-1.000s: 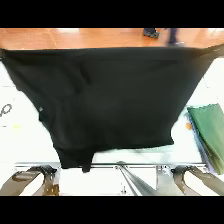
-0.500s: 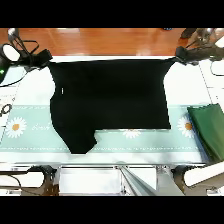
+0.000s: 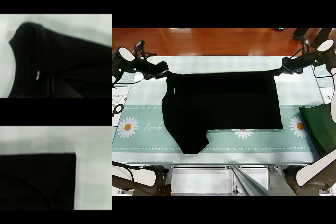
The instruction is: Fold the shirts.
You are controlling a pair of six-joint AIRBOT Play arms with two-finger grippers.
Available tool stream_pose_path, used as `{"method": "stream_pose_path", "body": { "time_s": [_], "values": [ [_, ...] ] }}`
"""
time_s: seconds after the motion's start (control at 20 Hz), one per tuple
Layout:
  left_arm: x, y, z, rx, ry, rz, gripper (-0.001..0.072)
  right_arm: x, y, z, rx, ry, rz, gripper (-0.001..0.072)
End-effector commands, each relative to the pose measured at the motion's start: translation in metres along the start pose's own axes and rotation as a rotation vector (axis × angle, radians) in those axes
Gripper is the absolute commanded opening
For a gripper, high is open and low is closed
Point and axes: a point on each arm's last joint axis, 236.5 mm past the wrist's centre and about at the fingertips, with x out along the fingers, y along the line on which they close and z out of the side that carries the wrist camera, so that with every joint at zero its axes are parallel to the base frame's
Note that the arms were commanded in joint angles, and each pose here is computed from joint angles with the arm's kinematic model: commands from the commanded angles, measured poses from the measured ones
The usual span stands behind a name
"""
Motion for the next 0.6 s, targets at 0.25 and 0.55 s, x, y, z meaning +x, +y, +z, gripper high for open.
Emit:
{"method": "stream_pose_path", "body": {
  "time_s": [0.25, 0.55],
  "values": [
    [0.032, 0.024, -0.086, -0.001, 0.319, -0.006, 0.0022, 0.035, -0.022, -0.063, 0.082, 0.188, -0.004, 0.0165],
    [-0.032, 0.036, -0.086, -0.053, 0.338, -0.002, 0.0507, -0.037, -0.041, -0.063, 0.194, 0.163, -0.071, 0.0409]
  ]
}}
